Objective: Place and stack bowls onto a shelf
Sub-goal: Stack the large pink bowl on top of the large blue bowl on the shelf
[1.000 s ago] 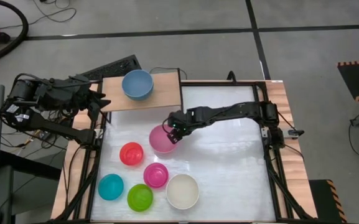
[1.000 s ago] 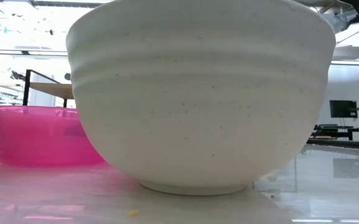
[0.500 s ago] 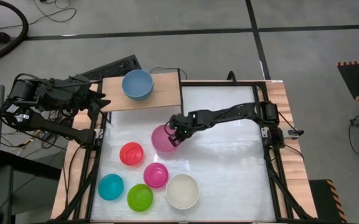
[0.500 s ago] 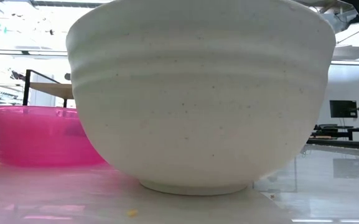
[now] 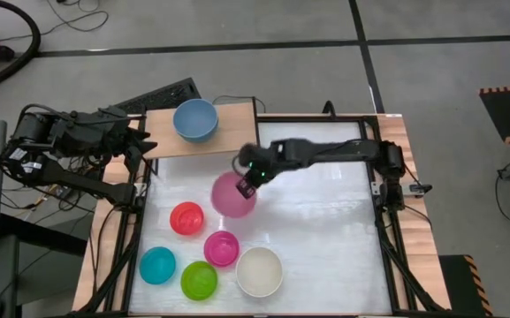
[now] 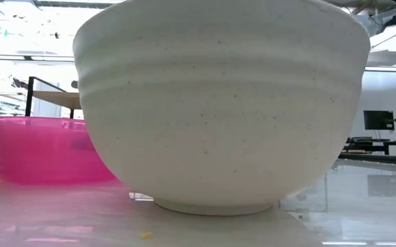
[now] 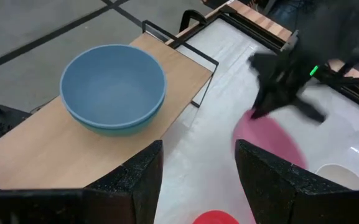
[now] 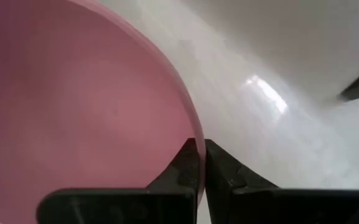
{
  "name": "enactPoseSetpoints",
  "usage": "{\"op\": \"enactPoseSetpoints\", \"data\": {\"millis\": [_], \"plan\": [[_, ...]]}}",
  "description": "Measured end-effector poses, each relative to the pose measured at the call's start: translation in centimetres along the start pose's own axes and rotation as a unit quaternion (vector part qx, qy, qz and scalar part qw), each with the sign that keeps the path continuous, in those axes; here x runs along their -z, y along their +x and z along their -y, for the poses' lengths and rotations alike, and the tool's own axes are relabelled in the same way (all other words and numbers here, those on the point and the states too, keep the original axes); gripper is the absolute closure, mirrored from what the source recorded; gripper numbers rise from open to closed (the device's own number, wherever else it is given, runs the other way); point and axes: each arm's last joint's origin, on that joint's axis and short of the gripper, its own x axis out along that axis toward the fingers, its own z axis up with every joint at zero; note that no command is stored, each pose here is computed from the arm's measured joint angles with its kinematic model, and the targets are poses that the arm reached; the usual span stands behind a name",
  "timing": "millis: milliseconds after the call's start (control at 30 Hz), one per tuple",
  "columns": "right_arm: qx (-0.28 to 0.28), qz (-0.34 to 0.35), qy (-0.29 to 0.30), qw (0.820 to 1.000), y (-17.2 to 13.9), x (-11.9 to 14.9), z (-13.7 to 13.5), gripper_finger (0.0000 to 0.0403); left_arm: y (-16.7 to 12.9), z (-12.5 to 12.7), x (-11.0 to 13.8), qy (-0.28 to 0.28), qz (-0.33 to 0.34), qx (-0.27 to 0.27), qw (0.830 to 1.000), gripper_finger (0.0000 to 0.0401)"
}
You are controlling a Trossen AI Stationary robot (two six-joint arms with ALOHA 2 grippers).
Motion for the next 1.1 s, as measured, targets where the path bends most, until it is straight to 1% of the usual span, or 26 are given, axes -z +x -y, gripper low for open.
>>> {"op": "enactPoseSetpoints", "data": {"millis": [33,100,167,233,300,333,400,433,500,533,600,633,667,733,767,800,833,900,967,1033,1100], "plan": [[-0.013,0.017,-0.001,1.0,-1.3,-0.9,-0.4,0.0374,0.0,0.0,0.0,0.001,0.0,0.0,1.0,0.0215],[-0.046,0.075,-0.015,0.996,-4.4,-2.9,-1.1,0.0374,0.0,0.0,0.0,0.001,0.0,0.0,1.0,0.0215],[-0.057,0.126,-0.033,0.99,-7.1,-4.8,-1.3,0.0374,0.0,0.0,0.0,0.001,0.0,0.0,1.0,0.0215],[-0.066,0.185,-0.045,0.979,-9.5,-6.8,-1.1,0.0374,0.0,0.0,0.0,0.001,0.002,-0.002,1.0,0.0215],[-0.056,0.221,-0.054,0.972,-10.5,-8.4,-0.3,0.0374,0.0,0.0,0.0,0.001,0.002,-0.003,1.0,0.0215],[-0.058,0.25,-0.051,0.965,-10.9,-9.4,0.0,0.0374,0.0,0.0,0.0,0.001,0.002,-0.003,1.0,0.0215],[-0.049,0.277,-0.041,0.959,-11.4,-10.8,1.4,0.0374,0.0,0.0,0.0,0.001,0.002,-0.003,1.0,0.0215],[-0.04,0.28,-0.037,0.959,-11.0,-11.3,2.1,0.0374,0.0,0.0,0.0,0.001,0.002,-0.003,1.0,0.0215],[-0.045,0.319,-0.026,0.946,-10.1,-13.0,3.0,0.0374,0.0,0.0,0.0,0.0,0.006,-0.008,1.0,0.0215],[-0.04,0.322,-0.019,0.946,-9.9,-13.4,3.7,0.0374,0.0,-0.1,-0.1,0.0,0.009,-0.012,1.0,0.0215],[-0.019,0.304,-0.016,0.952,-8.1,-14.0,5.2,0.0374,0.0,-0.1,-0.1,-0.002,0.015,-0.016,1.0,0.0215],[-0.028,0.322,-0.016,0.946,-7.5,-14.6,5.3,0.0374,0.0,0.0,-0.2,-0.003,0.016,-0.016,1.0,0.0215],[-0.026,0.327,-0.014,0.944,-7.0,-15.0,5.7,0.0374,0.0,0.0,-0.2,-0.003,0.017,-0.017,1.0,0.0215],[-0.018,0.312,-0.012,0.95,-5.8,-15.4,6.9,0.0374,0.0,-0.1,-0.2,-0.004,0.018,-0.019,1.0,0.0215],[-0.035,0.329,-0.014,0.944,-5.6,-15.9,6.8,0.0374,0.0,-0.1,-0.2,-0.005,0.018,-0.019,1.0,0.0215],[-0.043,0.334,-0.014,0.941,-5.4,-16.1,7.1,0.0374,0.0,-0.1,-0.2,-0.007,0.018,-0.019,1.0,0.0215],[-0.042,0.329,-0.014,0.943,-5.0,-16.2,7.4,0.0374,0.0,-0.1,-0.2,-0.008,0.018,-0.019,1.0,0.0215],[-0.052,0.342,-0.014,0.938,-4.6,-16.7,7.7,0.0374,0.0,-0.1,-0.2,-0.013,0.019,-0.021,1.0,0.0215],[-0.043,0.328,-0.011,0.943,-4.0,-16.7,8.1,0.0374,0.0,-0.1,-0.2,-0.018,0.02,-0.022,0.999,0.0215],[-0.049,0.339,-0.012,0.939,-3.6,-17.0,8.2,0.0374,0.0,-0.1,-0.2,-0.022,0.02,-0.023,0.999,0.0215],[-0.051,0.32,-0.013,0.946,-3.1,-16.9,8.7,0.0374,0.0,-0.1,-0.2,-0.023,0.02,-0.023,0.999,0.0215]]}}
